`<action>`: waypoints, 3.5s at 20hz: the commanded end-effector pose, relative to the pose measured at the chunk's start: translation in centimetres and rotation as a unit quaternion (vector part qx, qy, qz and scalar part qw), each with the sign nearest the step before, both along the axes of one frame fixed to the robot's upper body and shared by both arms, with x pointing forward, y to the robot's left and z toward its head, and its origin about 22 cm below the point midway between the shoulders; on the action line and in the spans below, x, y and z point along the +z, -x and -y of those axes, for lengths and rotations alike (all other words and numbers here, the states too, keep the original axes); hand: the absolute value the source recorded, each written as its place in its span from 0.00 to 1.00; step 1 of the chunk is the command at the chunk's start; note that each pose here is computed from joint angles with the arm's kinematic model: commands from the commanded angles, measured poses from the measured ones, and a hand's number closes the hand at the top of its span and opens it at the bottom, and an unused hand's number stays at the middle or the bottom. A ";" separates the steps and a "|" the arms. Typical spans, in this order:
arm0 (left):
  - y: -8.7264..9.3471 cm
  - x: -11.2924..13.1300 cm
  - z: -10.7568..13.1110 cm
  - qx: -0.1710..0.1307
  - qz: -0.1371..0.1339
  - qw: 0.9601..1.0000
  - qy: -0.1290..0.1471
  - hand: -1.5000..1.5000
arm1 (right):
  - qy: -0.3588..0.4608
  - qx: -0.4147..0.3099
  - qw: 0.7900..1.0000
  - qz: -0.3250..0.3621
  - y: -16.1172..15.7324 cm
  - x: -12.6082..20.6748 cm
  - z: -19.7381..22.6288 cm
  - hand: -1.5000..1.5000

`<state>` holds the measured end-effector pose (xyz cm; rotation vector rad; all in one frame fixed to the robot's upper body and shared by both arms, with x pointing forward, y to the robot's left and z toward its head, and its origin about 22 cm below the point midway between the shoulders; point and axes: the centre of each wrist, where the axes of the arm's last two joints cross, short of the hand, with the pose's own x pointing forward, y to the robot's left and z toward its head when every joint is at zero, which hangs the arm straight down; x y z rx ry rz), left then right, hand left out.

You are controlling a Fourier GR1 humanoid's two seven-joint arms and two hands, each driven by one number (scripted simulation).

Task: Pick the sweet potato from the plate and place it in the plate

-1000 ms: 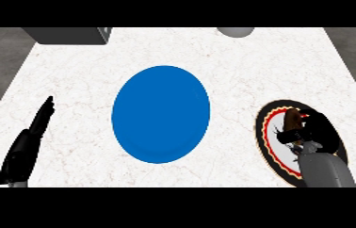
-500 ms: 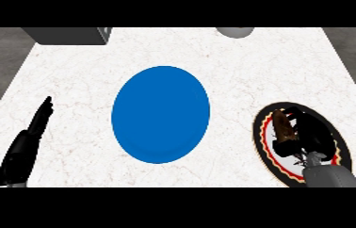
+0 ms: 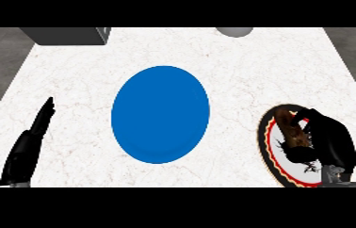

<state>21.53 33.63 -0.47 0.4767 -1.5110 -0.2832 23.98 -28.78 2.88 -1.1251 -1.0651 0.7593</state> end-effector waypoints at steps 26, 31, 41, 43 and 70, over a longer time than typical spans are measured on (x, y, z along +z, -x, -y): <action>-0.4 0.3 0.8 -0.013 0.008 1.000 -0.004 0.50 | -0.116 0.225 0.949 0.189 -1.4 15.1 -22.5 1.00; -0.3 0.0 0.0 -0.022 -0.002 1.000 -0.003 0.50 | -0.123 0.215 0.959 0.135 -5.0 15.1 -25.7 1.00; -1.1 0.1 1.3 -0.015 0.008 1.000 -0.001 0.50 | -0.143 0.222 0.963 0.058 -9.3 7.9 -29.0 1.00; -2.7 0.5 2.4 -0.036 0.005 0.999 0.004 0.50 | -0.182 0.212 0.959 0.042 -8.9 5.7 -28.9 1.00; 0.0 -0.6 0.9 0.004 0.000 1.000 0.000 0.50 | -0.450 0.042 0.846 0.283 -8.0 4.6 -18.3 0.00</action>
